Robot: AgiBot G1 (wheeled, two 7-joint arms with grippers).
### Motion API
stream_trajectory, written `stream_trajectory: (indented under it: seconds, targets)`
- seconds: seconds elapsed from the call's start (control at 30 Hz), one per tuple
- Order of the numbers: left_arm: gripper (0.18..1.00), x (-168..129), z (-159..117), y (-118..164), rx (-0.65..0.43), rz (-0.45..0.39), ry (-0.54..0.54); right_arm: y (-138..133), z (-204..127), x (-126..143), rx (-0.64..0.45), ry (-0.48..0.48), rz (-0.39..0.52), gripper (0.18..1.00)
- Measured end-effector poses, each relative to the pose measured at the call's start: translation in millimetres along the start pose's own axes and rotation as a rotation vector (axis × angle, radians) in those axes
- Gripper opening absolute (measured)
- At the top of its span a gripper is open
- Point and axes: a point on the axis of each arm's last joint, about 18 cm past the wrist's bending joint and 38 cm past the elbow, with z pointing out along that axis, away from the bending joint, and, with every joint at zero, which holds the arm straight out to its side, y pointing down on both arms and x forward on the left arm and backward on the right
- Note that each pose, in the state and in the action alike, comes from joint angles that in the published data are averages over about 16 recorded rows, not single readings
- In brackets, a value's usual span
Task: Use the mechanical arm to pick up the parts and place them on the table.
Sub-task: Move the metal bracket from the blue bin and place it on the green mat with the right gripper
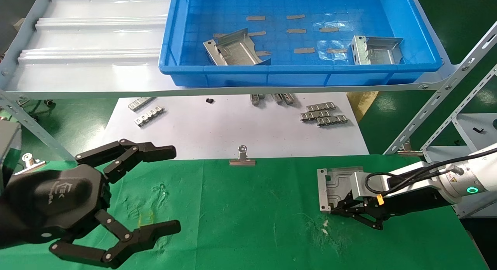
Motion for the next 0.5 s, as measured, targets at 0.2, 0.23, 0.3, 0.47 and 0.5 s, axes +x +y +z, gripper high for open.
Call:
stream_trajectory:
  seconds: [0.2,0.23,0.3,0.47,0.5]
  targets:
    - [1.001,0.0,0.0,0.0,0.0,0.0,0.0,1.8,2.6,-5.5,-0.002,-0.027,-0.003,0.192]
    - [1.001,0.0,0.0,0.0,0.0,0.0,0.0,2.3,3.2,-6.4,-0.005,-0.032,-0.004,0.192]
    - [1.001,0.0,0.0,0.0,0.0,0.0,0.0,3.5,4.5,-7.9,-0.014,-0.041,-0.006,0.192]
    - [1.001,0.0,0.0,0.0,0.0,0.0,0.0,6.5,6.7,-9.2,-0.045,-0.058,-0.019,0.196]
    - [1.001,0.0,0.0,0.0,0.0,0.0,0.0,6.8,6.7,-8.9,-0.05,-0.06,-0.022,0.198]
